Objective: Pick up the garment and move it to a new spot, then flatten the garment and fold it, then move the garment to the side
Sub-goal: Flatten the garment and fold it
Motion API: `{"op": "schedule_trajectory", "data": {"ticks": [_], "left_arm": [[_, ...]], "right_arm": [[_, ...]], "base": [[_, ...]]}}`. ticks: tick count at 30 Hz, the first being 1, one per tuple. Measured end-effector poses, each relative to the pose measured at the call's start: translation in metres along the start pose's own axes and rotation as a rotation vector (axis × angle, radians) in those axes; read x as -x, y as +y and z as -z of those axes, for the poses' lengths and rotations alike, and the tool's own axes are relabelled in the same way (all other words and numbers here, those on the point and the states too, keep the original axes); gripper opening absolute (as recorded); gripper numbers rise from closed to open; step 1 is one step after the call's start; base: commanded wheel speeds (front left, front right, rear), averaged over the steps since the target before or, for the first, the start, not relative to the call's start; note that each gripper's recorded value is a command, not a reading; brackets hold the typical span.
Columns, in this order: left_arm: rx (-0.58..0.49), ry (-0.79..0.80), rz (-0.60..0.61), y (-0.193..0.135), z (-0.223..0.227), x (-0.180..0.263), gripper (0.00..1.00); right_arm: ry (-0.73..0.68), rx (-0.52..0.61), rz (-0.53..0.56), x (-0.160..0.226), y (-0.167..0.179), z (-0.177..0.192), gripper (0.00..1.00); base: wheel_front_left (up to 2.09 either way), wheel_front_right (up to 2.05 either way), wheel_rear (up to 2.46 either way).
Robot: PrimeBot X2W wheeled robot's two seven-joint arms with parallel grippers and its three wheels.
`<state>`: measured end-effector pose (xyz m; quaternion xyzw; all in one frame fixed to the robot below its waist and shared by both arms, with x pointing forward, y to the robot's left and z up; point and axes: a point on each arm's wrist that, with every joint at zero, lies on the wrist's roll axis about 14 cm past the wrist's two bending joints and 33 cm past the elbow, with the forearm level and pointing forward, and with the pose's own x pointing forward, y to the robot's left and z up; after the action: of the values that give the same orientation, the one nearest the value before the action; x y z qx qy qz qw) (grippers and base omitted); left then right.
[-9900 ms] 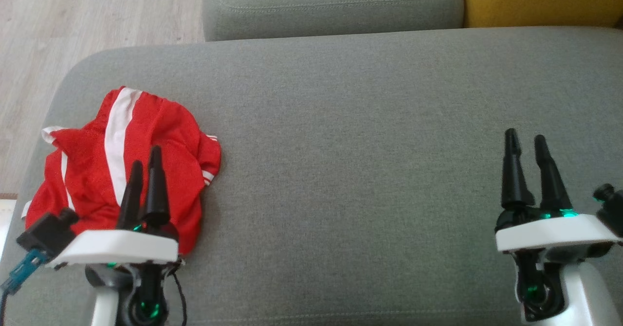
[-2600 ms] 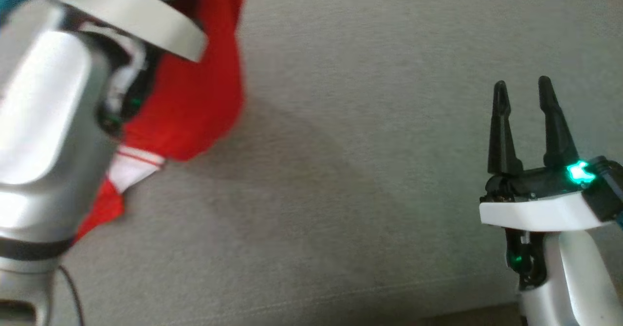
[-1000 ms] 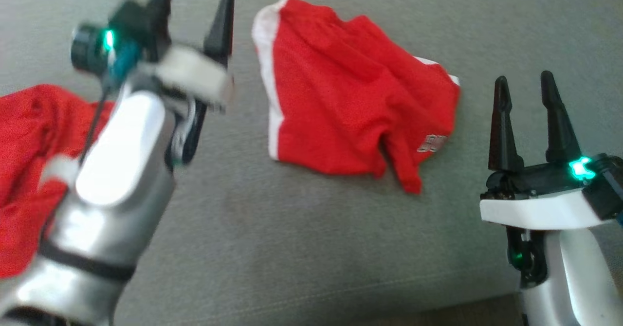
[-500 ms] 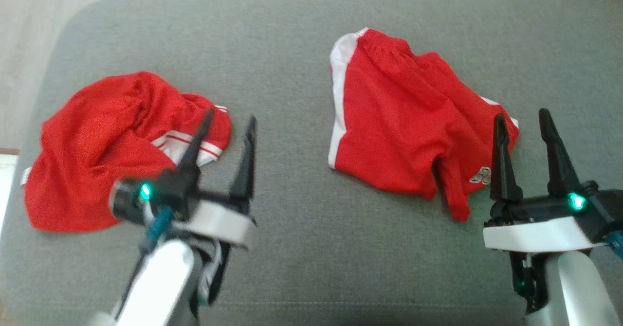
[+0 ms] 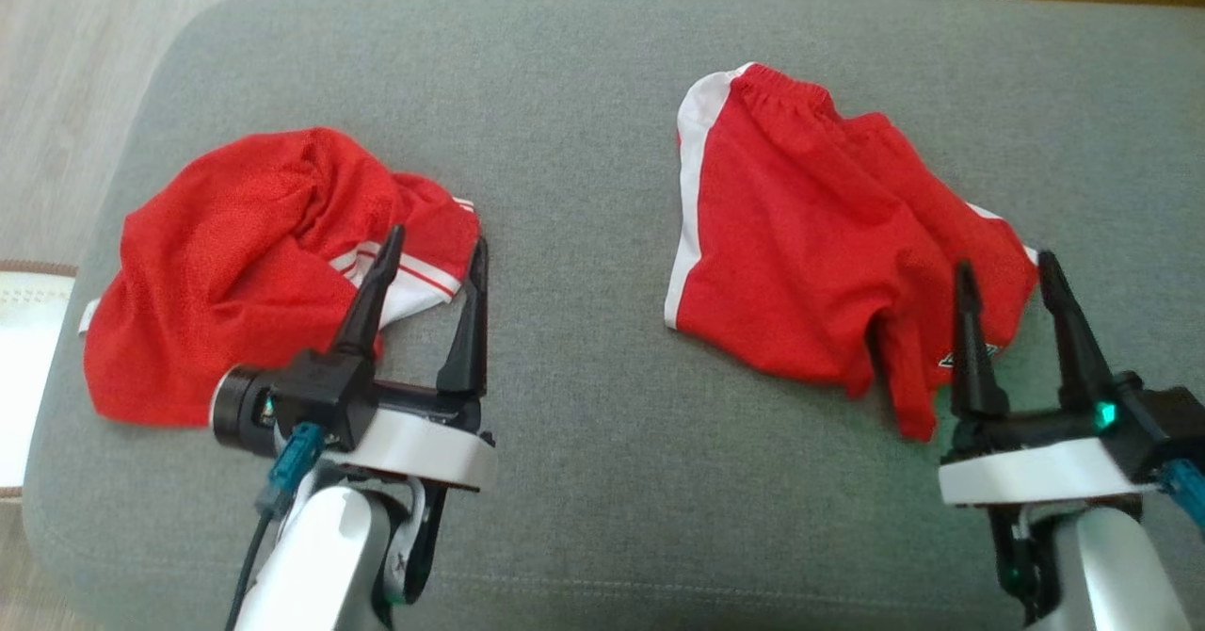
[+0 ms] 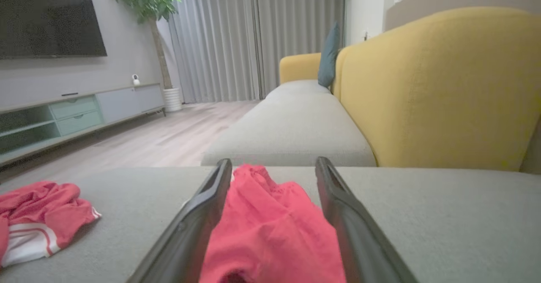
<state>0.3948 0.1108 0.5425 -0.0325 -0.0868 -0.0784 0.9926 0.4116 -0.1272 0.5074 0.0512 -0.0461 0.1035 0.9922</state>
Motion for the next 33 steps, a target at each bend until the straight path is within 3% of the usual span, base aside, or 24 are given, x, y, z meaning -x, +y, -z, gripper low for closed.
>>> {"op": "schedule_trajectory", "data": {"ticks": [11, 18, 19, 20, 27, 33], "left_arm": [[0.021, 0.065, 0.023, -0.004, 0.027, -0.006, 1.00], [0.040, 0.106, 0.031, -0.004, 0.047, -0.020, 1.00], [0.041, 0.105, 0.034, -0.004, 0.048, -0.023, 1.00], [0.038, 0.105, 0.037, -0.004, 0.049, -0.025, 1.00], [0.036, 0.111, 0.051, -0.007, 0.053, -0.029, 1.00], [0.037, 0.079, 0.064, -0.012, 0.040, -0.030, 1.00]], "right_arm": [[0.203, -0.010, 0.103, -0.004, -0.036, 0.067, 1.00], [0.380, 0.005, 0.098, -0.012, -0.038, 0.123, 1.00], [0.399, 0.005, 0.098, -0.012, -0.038, 0.129, 0.65], [0.412, 0.002, 0.100, -0.011, -0.039, 0.133, 0.02], [0.355, 0.028, 0.143, -0.025, -0.057, 0.120, 0.00], [0.158, 0.154, 0.176, -0.048, -0.077, 0.052, 0.00]], "base": [[0.00, 0.00, 0.00], [0.00, 0.00, 0.00], [0.00, 0.00, 0.00], [0.00, 0.00, 0.00], [0.00, 0.00, 0.00], [0.00, 0.00, 0.00]]}}
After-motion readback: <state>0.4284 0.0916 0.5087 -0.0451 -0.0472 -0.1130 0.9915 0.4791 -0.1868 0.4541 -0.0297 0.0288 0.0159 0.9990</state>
